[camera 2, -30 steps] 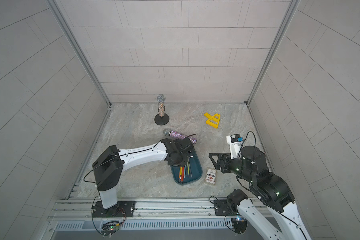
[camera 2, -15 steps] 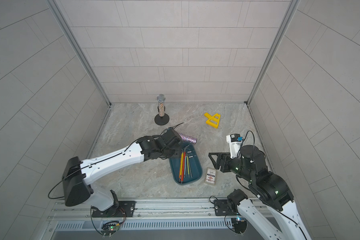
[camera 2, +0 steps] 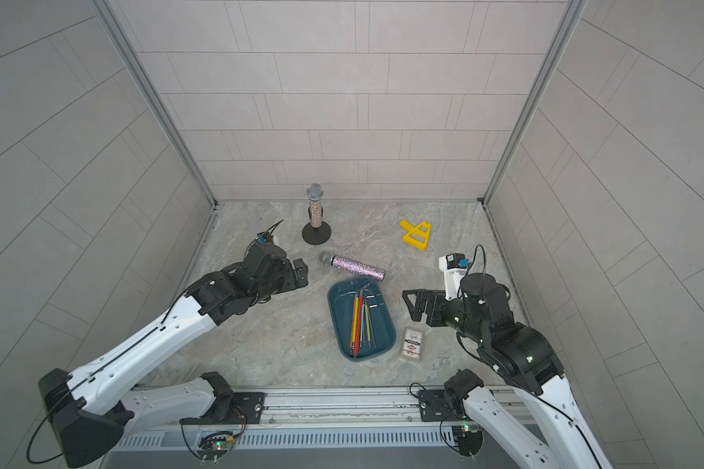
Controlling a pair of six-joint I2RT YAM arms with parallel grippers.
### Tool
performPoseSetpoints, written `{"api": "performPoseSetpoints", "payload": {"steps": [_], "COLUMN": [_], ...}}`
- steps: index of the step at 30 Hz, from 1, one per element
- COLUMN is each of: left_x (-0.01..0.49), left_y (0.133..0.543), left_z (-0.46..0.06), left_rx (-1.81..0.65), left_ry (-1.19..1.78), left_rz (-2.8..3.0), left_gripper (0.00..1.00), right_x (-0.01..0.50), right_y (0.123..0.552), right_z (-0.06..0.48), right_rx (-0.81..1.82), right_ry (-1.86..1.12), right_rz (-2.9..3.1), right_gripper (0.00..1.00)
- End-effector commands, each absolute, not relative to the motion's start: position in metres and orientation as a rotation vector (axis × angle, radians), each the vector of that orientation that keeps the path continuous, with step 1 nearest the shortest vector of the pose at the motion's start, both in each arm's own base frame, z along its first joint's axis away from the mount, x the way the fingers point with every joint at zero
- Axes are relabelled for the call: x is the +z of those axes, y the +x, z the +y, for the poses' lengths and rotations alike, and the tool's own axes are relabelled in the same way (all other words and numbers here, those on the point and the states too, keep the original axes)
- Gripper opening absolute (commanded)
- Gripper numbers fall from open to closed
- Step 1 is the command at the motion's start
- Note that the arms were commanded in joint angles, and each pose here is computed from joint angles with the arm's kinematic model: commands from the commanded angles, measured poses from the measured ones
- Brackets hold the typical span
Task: Put the hex key on the desktop into the storage box
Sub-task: Reset both arms
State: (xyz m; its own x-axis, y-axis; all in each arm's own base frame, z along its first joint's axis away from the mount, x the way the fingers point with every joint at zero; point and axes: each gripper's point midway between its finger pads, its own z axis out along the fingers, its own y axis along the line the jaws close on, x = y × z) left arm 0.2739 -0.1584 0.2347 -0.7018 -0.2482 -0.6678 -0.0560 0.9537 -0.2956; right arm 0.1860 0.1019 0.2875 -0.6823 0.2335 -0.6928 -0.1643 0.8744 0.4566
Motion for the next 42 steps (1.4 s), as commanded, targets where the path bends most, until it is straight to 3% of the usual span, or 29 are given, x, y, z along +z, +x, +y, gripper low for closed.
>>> {"api": "performPoseSetpoints", "payload": {"steps": [1,7,14,19,27,32,42], "left_x": [0.243,0.254,0.205,0.173,0.157,0.130,0.126], "left_y": [0.275,0.278,0.299,0.314,0.331,0.337,0.345], "left_z": [-0.115,-0.065,-0.009,0.031,0.055,0.056,0.069], "left_rx": [-0.068,0.168,0.064,0.172,0.319,0.393,0.469], "left_ry": [-0.219,-0.297,-0.479,-0.543,-0.440,-0.393,-0.461], "left_rz": [2.252,2.136,2.198,2.100,1.761,1.870,1.807], "left_gripper": [1.00,1.00,1.00,1.00,1.00,1.00,1.00], "right_x": [0.302,0.312,0.321,0.318,0.242,0.198,0.154], "right_y": [0.198,0.226,0.280,0.316,0.352,0.355,0.371], "right_z": [0.092,0.072,0.033,0.022,0.008,-0.009,-0.019], "right_rx": [0.539,0.348,-0.005,-0.158,-0.383,-0.488,-0.620], "right_ry": [0.067,0.137,0.363,0.395,0.262,0.241,0.177], "right_rz": [2.184,2.134,2.034,1.905,1.864,1.856,1.812], "right_gripper": [1.00,1.00,1.00,1.00,1.00,1.00,1.00]}}
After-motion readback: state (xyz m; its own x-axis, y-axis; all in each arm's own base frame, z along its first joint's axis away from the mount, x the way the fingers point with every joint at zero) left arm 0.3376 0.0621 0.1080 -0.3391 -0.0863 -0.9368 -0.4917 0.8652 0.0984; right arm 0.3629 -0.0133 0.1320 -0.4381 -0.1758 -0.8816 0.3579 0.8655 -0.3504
